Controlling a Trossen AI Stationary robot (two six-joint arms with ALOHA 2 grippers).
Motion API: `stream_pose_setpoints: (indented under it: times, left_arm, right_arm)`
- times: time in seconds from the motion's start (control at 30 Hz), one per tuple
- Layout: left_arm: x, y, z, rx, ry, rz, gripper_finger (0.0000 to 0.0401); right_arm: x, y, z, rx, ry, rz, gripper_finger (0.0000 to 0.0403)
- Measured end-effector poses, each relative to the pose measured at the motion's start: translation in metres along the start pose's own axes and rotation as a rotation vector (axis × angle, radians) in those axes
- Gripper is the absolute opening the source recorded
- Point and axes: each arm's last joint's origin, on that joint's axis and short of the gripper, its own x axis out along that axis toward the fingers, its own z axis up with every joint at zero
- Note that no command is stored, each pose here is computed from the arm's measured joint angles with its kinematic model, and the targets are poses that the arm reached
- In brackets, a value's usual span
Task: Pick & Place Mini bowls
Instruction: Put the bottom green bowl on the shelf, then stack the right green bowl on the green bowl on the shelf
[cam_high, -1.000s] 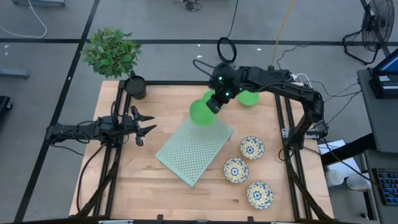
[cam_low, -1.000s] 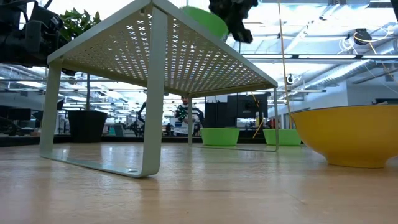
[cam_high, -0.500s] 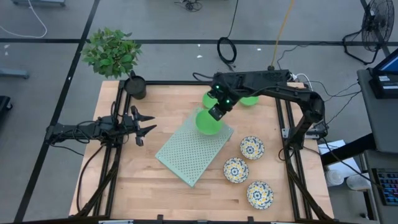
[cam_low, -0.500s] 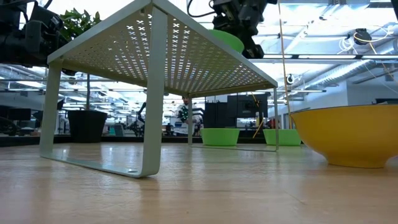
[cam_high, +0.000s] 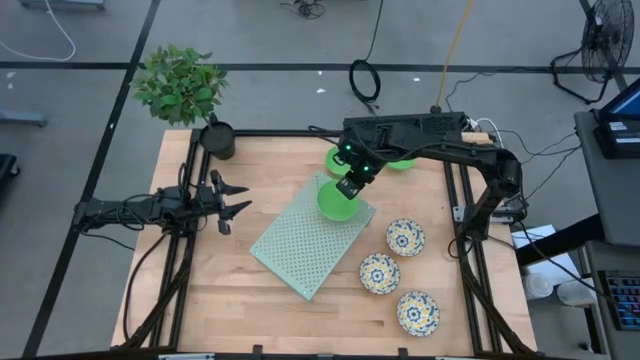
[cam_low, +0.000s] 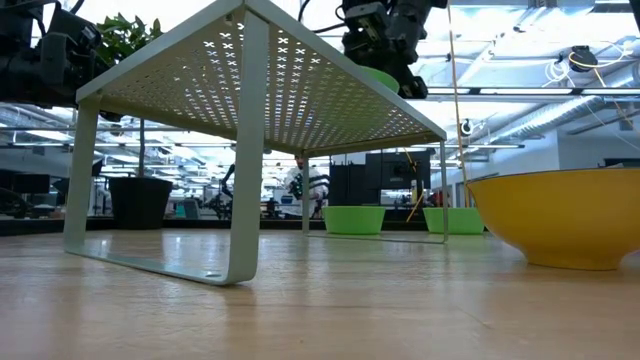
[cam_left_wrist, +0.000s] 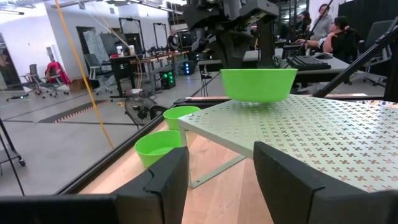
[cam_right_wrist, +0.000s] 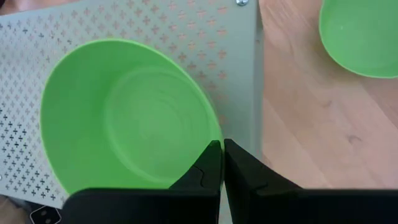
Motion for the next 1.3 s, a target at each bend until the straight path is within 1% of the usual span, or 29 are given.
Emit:
stream_pose_setpoints:
  times: [0.37,0.9,1.03,1.3]
  left_arm:
    - [0.0,0.0,0.0,0.0,0.0,0.0,0.0182]
    - [0.0,0.0,0.0,0.0,0.0,0.0,0.0182]
    - [0.0,0.0,0.0,0.0,0.0,0.0,0.0182]
    - [0.0,0.0,0.0,0.0,0.0,0.0,0.0182]
  right_arm:
    - [0.0,-0.0003,0.0001,0.004,0.0,0.0,0.0011]
    - [0.0001,-0.0002,0.0001,0.001,0.002,0.002,0.0016]
    - [0.0,-0.0002,0.0002,-0.004,0.001,0.002,0.0037]
    - [-0.0003,0.0024,0.0052,-0.017,-0.051,0.027,0.0101]
